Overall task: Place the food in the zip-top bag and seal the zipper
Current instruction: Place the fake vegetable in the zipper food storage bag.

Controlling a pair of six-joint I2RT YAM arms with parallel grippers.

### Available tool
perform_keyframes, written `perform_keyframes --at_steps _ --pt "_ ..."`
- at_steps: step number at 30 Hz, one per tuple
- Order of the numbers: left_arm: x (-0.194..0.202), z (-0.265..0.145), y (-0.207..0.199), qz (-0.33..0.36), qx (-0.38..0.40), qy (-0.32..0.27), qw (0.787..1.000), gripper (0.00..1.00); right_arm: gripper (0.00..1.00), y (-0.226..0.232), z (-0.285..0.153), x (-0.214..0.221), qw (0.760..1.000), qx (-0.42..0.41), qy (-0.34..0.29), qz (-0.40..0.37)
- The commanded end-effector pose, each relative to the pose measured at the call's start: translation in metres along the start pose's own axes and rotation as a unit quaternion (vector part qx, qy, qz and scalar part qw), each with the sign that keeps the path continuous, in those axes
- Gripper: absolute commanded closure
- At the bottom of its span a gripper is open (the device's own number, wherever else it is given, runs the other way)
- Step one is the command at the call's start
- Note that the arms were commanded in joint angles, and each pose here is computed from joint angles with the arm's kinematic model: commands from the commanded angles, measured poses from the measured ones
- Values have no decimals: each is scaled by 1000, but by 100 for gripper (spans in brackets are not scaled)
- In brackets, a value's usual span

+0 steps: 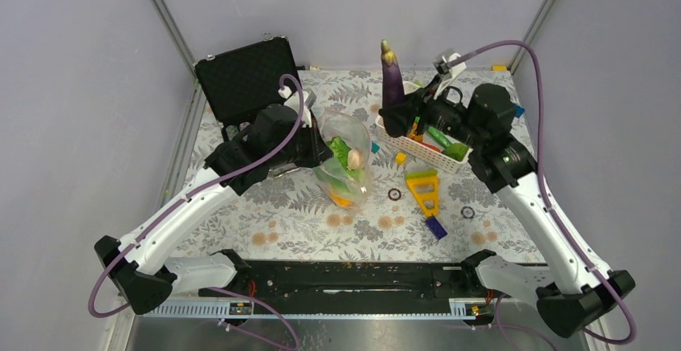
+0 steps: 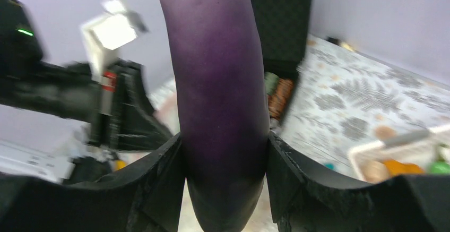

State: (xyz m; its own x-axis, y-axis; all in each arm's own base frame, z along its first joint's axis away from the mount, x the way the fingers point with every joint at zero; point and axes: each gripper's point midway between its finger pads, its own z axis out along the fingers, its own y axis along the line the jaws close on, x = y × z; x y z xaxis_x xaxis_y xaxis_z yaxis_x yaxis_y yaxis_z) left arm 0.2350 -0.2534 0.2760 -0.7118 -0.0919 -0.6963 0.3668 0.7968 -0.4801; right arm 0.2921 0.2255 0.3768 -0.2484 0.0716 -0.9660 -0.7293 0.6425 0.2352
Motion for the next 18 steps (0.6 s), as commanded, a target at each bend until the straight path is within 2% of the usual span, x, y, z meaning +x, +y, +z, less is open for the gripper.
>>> perform_keyframes --at_steps 1,4,9,14,18 --pt "-19 -10 -19 -6 44 -39 998 100 80 56 -3 -29 988 -87 -78 103" --pt "-20 -12 -19 -9 44 -43 998 100 80 86 2 -23 982 -129 -74 115" --pt "-19 -15 -21 -8 50 -43 998 100 80 116 25 4 980 -154 -51 119" --pt "-19 -19 -20 -7 50 -47 998 100 79 105 46 45 992 -83 -3 92" --pt "-19 -20 -20 -7 51 -49 997 100 69 87 50 68 998 -12 16 67"
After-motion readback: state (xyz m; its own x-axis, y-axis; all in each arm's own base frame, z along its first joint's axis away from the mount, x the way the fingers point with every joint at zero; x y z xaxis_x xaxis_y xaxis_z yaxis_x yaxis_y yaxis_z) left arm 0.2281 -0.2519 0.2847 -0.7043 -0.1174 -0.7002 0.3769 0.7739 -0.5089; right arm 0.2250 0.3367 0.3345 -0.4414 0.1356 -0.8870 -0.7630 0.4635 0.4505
